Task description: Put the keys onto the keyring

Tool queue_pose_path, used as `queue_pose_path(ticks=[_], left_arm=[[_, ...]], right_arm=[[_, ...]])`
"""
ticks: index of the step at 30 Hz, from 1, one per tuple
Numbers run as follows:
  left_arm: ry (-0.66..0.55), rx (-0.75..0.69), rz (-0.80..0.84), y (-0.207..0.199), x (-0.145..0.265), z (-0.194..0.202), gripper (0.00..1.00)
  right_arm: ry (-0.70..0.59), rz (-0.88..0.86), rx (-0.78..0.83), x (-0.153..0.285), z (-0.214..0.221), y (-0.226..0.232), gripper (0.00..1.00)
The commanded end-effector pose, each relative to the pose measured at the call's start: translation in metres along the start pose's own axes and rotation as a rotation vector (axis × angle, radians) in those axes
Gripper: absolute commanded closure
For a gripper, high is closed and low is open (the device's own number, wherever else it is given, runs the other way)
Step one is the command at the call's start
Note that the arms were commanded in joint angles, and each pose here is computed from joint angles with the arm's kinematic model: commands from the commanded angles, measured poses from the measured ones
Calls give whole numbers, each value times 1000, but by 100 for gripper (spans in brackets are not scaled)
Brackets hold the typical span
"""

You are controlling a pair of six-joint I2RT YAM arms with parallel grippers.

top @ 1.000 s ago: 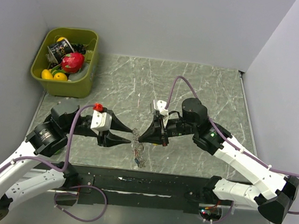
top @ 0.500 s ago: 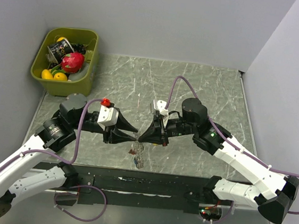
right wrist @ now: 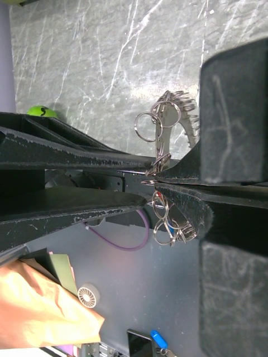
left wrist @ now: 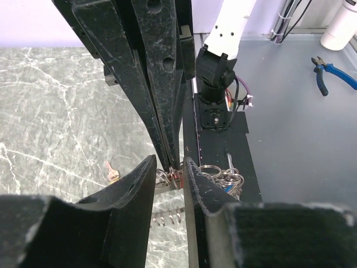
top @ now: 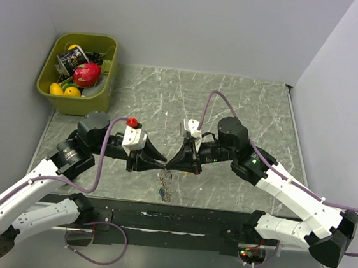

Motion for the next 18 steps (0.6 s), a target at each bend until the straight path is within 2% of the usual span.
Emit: queue_pose_path(ticks=[1, 18], left_arm=[[10, 2, 20, -4, 0, 4, 69], [74, 51, -41, 8, -1, 24, 81]], right_arm=[[-53, 18, 56, 2, -16, -4, 100], [-57, 25, 62, 3, -18, -4, 100]])
Point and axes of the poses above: each gripper's point midway between its finger pads, its own x axis back along the fingers, its own y axis along the line the jaws close on, z = x × y, the point moved 1 cm from there along x, back along the fingers, and after that the axes turned 11 degrees about x, right-handed, at the moved point
